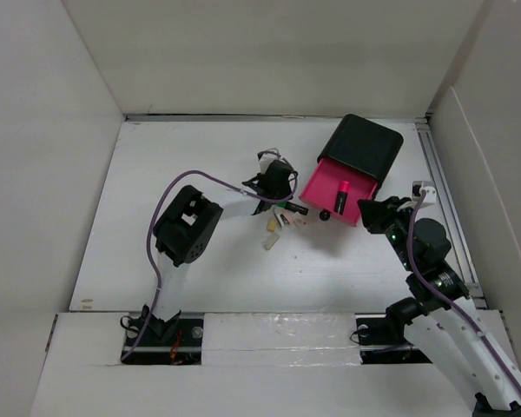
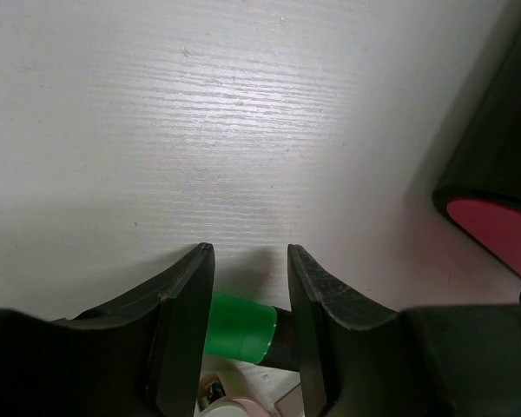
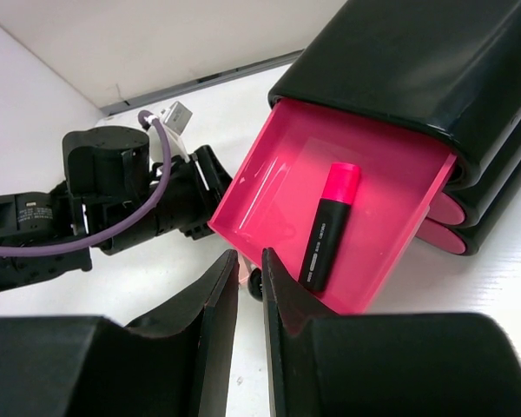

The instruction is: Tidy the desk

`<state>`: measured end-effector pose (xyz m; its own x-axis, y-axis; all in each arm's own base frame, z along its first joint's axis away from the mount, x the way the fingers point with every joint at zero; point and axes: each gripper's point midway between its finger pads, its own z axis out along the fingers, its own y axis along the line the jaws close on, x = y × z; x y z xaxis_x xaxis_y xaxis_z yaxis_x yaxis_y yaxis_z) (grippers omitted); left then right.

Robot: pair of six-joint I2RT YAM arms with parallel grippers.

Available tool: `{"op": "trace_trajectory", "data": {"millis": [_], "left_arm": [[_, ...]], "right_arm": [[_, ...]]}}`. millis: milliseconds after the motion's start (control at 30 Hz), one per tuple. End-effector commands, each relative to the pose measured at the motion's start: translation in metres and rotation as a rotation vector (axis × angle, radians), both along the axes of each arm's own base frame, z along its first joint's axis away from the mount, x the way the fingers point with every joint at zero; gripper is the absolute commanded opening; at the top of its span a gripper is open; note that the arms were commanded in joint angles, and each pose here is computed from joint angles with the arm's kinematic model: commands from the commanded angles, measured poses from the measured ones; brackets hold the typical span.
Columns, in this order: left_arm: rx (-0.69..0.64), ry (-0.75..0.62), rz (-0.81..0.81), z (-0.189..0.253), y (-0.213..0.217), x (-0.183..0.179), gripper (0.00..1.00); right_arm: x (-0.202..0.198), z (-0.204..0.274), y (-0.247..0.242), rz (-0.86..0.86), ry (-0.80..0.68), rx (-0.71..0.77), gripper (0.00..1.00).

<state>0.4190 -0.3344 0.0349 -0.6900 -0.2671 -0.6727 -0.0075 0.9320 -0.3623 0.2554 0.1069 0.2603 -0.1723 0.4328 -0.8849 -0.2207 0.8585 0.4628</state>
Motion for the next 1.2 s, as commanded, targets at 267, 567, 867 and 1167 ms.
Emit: {"op": "trace_trajectory", "data": {"millis": [267, 567, 867, 1167], "left_arm": [[0.011, 0.068, -0.163, 0.007, 0.003, -0.035, 0.40], [0.199, 0.111, -0.171, -0.022, 0.027, -0.064, 0.36], [0.170, 0.148, -0.196, -0.030, 0.048, -0.104, 0.33], [0.086, 0.007, -0.257, 0.026, 0.041, -0.106, 0.38]], "right_arm": [[0.000, 0.012, 0.008, 0.035, -0.048, 0.023, 0.23], [0.000, 0.010, 0.006, 0.026, -0.037, 0.011, 0.23], [0.000, 0.011, 0.004, 0.020, -0.036, 0.009, 0.23], [0.000, 0.011, 0.007, 0.032, -0.040, 0.011, 0.23]]}}
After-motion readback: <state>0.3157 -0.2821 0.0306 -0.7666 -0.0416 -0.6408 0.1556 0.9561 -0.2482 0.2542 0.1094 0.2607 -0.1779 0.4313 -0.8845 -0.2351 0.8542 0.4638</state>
